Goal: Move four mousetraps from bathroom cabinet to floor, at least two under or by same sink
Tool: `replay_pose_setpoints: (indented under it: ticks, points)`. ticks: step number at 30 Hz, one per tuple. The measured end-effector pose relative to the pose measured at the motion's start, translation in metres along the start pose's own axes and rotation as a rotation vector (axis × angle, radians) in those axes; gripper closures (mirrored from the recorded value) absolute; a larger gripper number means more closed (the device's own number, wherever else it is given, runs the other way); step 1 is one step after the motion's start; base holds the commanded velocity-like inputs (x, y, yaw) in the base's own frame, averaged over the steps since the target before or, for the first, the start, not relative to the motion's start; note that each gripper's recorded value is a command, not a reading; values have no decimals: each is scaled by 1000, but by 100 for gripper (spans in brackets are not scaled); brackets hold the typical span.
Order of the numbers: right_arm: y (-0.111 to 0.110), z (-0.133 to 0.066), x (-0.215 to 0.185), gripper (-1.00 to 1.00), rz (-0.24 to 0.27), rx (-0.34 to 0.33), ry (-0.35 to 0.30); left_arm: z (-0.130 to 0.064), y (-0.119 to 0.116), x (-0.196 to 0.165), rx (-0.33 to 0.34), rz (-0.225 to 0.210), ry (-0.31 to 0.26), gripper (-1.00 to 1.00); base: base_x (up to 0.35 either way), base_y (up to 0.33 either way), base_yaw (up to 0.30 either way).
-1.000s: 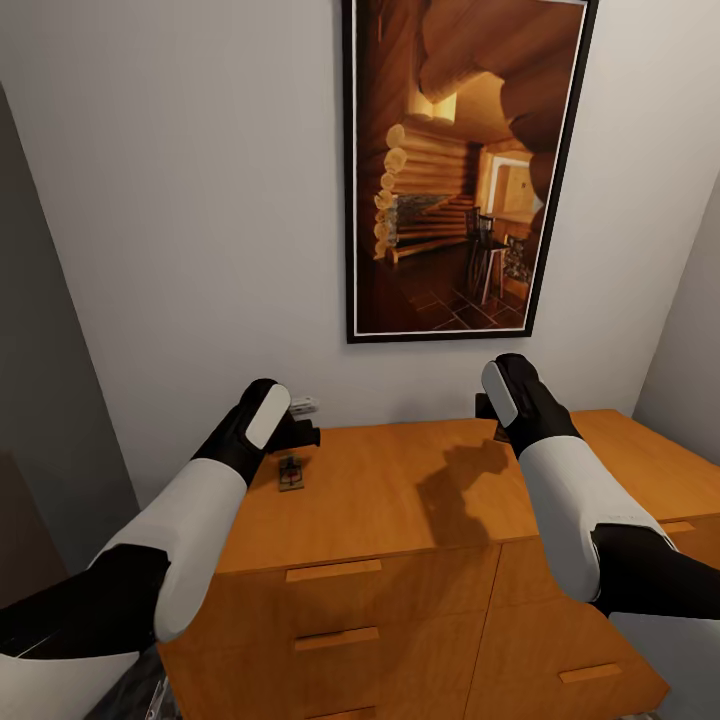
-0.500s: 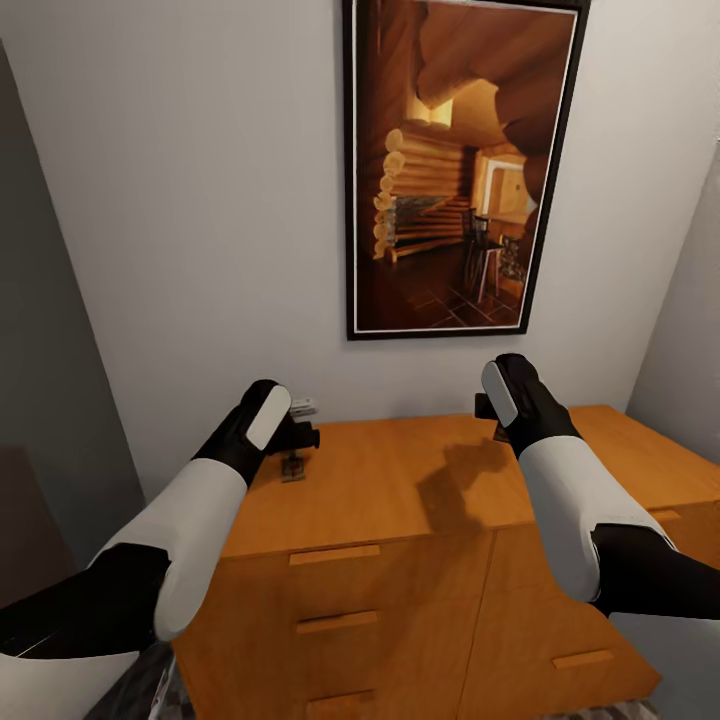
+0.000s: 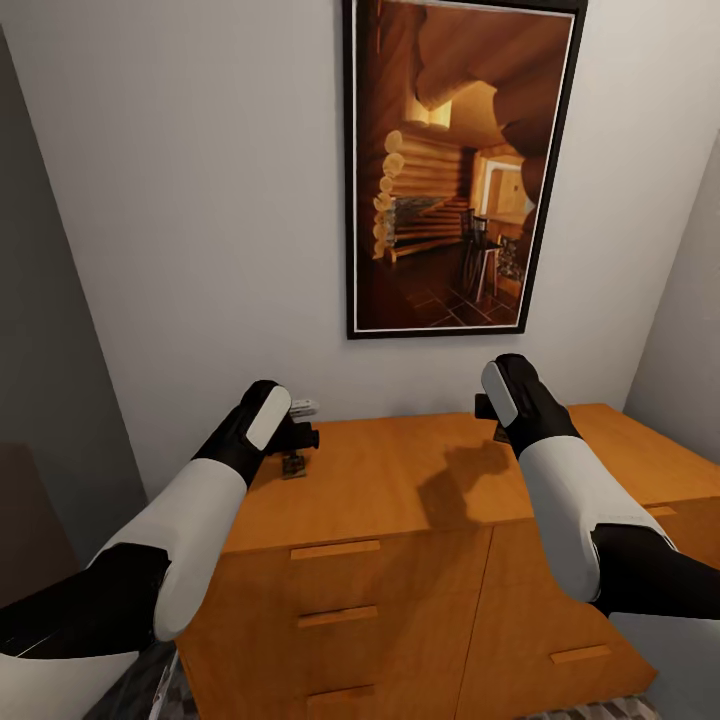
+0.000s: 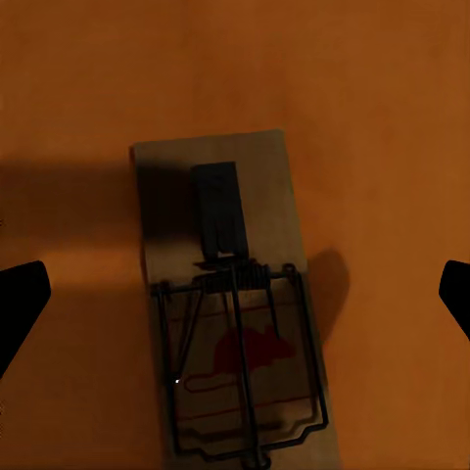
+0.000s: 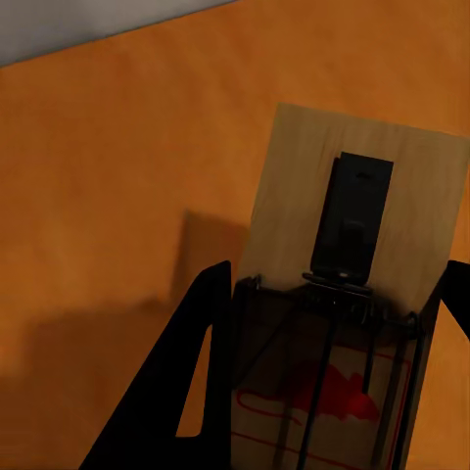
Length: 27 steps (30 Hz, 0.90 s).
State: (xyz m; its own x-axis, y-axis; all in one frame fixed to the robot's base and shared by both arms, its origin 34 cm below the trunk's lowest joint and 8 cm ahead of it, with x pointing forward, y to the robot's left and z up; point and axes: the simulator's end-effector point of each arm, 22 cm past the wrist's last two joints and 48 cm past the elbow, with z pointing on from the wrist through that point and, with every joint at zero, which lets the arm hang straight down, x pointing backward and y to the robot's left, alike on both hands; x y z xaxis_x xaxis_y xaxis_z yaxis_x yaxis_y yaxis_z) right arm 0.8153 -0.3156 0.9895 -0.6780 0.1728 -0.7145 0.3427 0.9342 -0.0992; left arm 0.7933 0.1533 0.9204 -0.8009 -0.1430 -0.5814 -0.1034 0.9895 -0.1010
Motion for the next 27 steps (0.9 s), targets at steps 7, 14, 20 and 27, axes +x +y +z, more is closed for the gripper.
replay_pose_setpoints:
  ticks: [7,14,20,27]
  points:
    - [0,1,1,100,-1,0,2,1,2,1,-3,1,2,-100,0,0,0]
    - [0,1,1,100,-2,1,2,5,5,4,-18,6,38,-100,0,0,0]
    - [0,0,1,100,0,0,1,3,2,1,-21,10,52,-100,0,0,0]
    - [-3,1,0,100,1,4,1,3,0,2,-18,9,58,-100,0,0,0]
